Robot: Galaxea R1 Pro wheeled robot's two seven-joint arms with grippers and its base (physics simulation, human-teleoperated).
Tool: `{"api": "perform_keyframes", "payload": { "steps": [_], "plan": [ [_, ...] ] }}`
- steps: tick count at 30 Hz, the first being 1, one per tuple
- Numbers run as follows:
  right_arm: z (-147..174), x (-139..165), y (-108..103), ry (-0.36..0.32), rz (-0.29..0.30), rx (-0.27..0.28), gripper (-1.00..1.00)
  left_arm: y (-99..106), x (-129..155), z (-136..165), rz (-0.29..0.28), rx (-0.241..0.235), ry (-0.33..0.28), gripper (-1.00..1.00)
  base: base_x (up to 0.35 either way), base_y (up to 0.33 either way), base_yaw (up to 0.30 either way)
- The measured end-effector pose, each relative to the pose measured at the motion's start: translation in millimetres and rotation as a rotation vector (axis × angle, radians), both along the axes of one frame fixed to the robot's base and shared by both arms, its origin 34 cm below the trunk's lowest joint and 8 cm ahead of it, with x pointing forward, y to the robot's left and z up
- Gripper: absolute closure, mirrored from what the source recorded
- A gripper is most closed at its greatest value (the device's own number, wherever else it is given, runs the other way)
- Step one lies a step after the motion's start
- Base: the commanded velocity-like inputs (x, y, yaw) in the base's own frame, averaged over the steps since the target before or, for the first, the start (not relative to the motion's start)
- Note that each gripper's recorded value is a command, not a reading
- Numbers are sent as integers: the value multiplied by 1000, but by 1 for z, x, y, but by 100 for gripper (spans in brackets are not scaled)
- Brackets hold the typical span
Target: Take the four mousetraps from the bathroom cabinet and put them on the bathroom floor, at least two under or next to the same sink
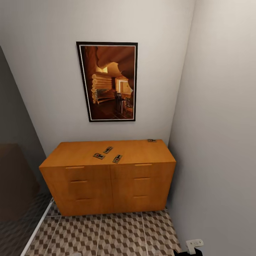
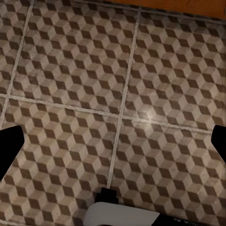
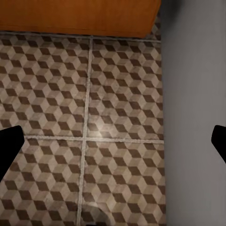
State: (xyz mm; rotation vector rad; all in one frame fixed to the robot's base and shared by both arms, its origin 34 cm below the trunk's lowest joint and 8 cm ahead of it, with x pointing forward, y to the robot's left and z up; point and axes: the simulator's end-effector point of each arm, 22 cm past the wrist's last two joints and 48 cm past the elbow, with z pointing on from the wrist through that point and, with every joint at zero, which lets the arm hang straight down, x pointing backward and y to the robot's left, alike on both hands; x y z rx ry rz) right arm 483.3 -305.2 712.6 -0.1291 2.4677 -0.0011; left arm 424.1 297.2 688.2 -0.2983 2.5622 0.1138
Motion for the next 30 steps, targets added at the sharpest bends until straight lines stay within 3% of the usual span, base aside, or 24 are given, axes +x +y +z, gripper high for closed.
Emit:
{"api": "perform_keyframes", "payload": {
  "steps": [30],
  "plan": [
    [0,0,2,2,5,1,-100,2,3,2,-3,4,-5,-100,0,0,0]
  ]
}}
